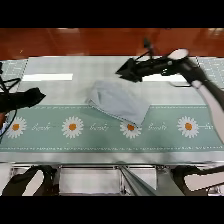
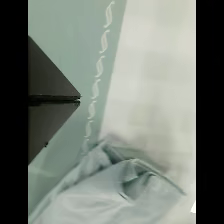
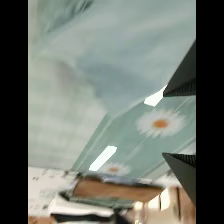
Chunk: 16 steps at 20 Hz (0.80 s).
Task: Fold the shirts.
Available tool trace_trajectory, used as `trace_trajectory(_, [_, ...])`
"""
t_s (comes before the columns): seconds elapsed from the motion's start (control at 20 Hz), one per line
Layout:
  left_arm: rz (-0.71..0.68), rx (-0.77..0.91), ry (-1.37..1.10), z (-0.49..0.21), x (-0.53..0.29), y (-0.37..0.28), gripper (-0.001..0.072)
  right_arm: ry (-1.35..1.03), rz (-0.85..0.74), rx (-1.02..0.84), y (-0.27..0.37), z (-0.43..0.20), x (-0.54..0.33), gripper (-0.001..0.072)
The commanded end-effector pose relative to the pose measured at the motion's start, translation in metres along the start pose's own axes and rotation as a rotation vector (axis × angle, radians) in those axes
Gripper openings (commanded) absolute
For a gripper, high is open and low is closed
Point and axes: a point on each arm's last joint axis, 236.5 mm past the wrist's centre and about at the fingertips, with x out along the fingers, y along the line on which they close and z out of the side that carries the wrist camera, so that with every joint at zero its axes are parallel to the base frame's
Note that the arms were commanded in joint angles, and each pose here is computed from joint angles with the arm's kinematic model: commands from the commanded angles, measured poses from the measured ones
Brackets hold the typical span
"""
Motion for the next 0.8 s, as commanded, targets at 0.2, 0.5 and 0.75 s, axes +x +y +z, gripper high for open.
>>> trace_trajectory(0.2, [-0.126, -0.055, 0.001, 0.008, -0.017, -0.021, 0.0019, -0.299, -0.881, 0.281, -0.172, -0.127, -0.248, 0.0418])
trace_trajectory(0.5, [-0.203, 0.037, 0.138, -0.05, 0.017, -0.064, 0.0019, -0.35, -0.36, 0.538, -0.199, -0.164, -0.104, 0.0419])
trace_trajectory(0.75, [-0.213, 0.051, 0.178, -0.06, 0.028, -0.071, 0.0019, -0.17, -0.226, 0.587, -0.196, -0.162, -0.024, 0.0419])
